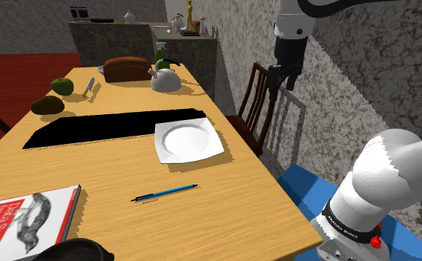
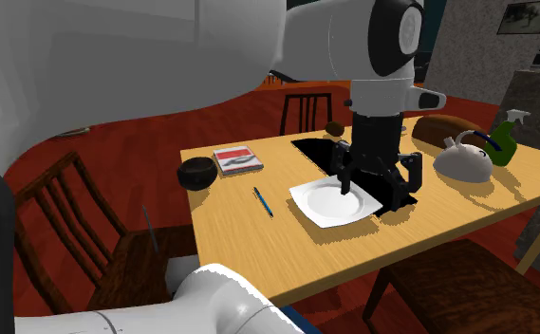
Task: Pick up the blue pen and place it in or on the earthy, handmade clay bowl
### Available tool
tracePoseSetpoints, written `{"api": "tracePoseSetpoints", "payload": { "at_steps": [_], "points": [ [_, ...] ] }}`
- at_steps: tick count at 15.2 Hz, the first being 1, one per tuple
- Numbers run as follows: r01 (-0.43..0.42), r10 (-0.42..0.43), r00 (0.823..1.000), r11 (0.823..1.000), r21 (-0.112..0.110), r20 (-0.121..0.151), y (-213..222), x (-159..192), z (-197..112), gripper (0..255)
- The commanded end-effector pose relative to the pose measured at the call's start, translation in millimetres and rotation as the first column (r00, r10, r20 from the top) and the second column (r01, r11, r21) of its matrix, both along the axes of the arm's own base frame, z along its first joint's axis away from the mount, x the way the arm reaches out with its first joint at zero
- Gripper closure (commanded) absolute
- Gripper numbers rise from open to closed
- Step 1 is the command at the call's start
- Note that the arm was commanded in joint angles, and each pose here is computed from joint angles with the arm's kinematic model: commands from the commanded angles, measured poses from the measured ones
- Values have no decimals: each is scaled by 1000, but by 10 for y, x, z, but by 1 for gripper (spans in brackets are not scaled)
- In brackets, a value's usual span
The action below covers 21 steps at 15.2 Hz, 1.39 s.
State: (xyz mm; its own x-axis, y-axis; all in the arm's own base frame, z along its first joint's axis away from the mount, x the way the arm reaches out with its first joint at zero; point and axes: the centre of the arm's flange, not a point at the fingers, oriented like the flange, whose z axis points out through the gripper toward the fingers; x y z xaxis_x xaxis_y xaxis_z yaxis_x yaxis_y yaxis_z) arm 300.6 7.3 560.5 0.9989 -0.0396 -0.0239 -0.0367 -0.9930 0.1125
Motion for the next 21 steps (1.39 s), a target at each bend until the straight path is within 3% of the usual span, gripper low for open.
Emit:
{"api": "tracePoseSetpoints", "payload": {
  "at_steps": [1, 6, 11, 16, 21],
  "points": [
    [0, 0, 1000, 1000, 0, 0, 0, 0, 0, 0],
    [-184, 185, 983, 983, 8, -17, 436, 398, -282, 0],
    [-362, 363, 931, 932, 19, -33, 940, 704, -568, 0],
    [-528, 529, 848, 849, 33, -46, 1493, 907, -855, 0],
    [-675, 676, 735, 737, 49, -56, 2075, 999, -1140, 0]
  ]
}}
